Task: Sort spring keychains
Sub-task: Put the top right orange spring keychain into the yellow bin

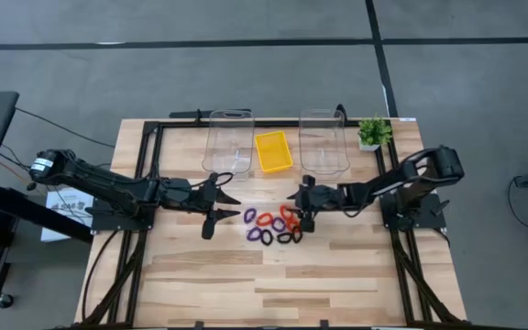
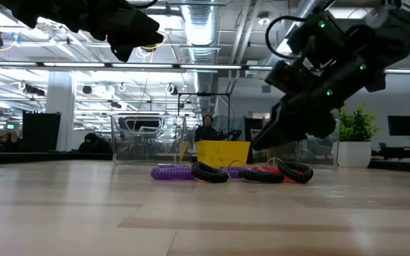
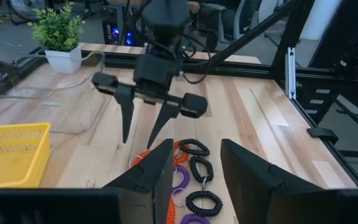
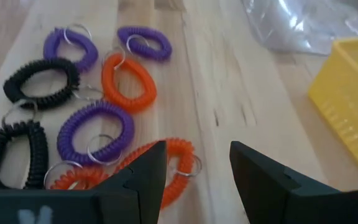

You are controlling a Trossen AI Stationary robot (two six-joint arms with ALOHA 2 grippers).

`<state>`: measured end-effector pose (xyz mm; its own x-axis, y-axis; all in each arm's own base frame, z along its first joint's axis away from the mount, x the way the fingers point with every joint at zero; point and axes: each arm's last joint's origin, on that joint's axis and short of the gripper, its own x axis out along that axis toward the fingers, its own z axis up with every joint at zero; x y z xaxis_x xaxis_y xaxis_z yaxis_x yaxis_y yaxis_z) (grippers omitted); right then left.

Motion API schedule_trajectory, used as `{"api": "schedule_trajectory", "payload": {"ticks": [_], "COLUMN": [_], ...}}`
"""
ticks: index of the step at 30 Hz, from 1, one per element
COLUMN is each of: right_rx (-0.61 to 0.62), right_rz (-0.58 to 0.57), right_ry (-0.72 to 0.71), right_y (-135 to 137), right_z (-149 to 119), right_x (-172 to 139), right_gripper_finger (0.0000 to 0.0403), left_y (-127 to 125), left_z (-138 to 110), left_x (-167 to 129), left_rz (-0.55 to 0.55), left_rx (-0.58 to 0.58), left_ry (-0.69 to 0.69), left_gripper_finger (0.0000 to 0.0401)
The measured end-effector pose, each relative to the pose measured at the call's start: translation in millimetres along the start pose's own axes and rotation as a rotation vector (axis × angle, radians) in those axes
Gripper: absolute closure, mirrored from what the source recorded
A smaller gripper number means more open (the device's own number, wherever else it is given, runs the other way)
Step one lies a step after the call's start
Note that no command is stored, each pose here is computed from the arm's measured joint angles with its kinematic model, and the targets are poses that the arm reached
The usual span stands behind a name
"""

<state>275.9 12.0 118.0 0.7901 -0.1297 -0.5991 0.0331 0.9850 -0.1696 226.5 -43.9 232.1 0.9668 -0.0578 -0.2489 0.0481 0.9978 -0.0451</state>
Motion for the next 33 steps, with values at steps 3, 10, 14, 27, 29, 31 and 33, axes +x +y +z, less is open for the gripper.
{"api": "schedule_trajectory", "payload": {"ticks": [3,10,14,27,29,31,33], "right_rx": [-0.006,-0.016,-0.02,-0.015,-0.015,-0.016,-0.015], "right_rz": [0.003,0.007,0.008,-0.001,-0.001,0.001,0.005], "right_ry": [0.024,0.082,0.106,0.146,0.147,0.149,0.153], "right_y": [1.0,2.1,2.7,0.9,1.1,1.2,1.1], "right_z": [-0.5,1.7,-1.1,-3.6,-3.5,-3.5,-4.3], "right_x": [4.1,11.2,14.5,27.9,29.2,29.6,30.5], "right_gripper_finger": [0.0233,0.0233,0.0233,0.0233,0.0233,0.0236,0.024], "left_y": [0.0,-0.1,0.0,-0.1,-0.1,-0.1,-0.1], "left_z": [0.1,0.6,0.7,1.7,2.0,2.0,2.0], "left_x": [0.0,0.0,0.0,0.0,0.0,0.0,0.0], "left_rz": [0.0,-0.001,-0.001,-0.001,-0.001,-0.001,-0.001], "left_rx": [0.0,-0.001,-0.001,-0.002,-0.003,-0.003,-0.003], "left_ry": [-0.001,-0.006,-0.008,-0.019,-0.021,-0.021,-0.021], "left_gripper_finger": [0.027,0.027,0.027,0.027,0.027,0.027,0.027]}}
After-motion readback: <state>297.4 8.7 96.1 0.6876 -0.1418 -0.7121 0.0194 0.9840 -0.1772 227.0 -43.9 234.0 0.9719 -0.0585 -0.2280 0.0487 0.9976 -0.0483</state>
